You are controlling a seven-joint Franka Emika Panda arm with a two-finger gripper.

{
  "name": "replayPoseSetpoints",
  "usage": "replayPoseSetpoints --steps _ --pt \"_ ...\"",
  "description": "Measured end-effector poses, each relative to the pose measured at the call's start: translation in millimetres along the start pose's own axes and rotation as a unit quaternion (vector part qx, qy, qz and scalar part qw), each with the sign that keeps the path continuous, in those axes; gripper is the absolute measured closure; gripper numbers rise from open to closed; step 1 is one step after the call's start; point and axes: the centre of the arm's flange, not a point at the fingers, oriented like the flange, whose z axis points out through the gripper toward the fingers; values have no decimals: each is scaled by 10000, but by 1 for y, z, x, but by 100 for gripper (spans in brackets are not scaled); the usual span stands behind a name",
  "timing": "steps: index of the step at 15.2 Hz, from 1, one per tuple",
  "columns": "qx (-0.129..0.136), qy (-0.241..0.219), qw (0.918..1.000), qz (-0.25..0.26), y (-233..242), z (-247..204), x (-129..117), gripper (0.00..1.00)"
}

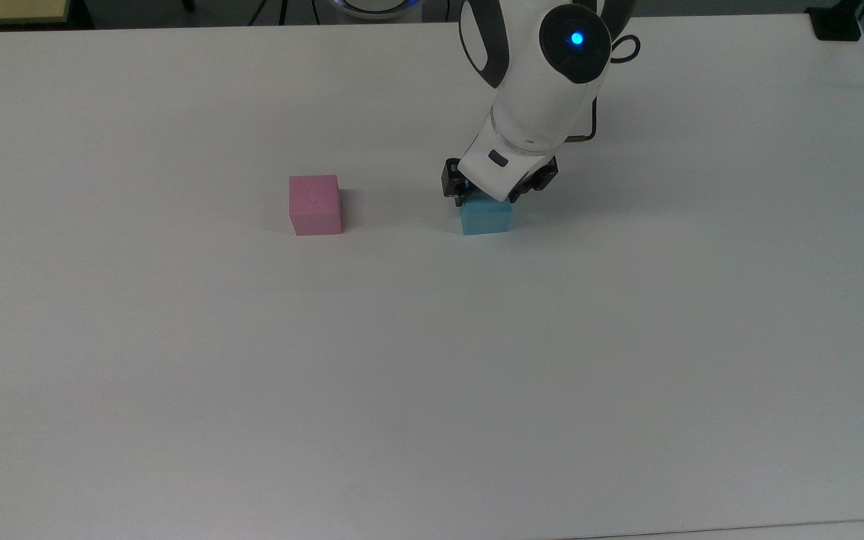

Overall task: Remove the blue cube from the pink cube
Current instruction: 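Carry the blue cube sideways off the pink cube and set it down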

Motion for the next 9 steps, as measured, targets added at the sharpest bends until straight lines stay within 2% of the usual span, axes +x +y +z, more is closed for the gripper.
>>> replayPoseSetpoints --steps 1,4,6,7,9 --pt "20 94 9999 60 2 -14 1 2" --pt "66 203 9987 458 34 -85 -17 0" --pt "136 283 9962 816 82 -137 -41 0" --pt "182 258 9928 1153 129 -168 -64 0" --pt "191 207 9903 1362 161 -178 -77 0"
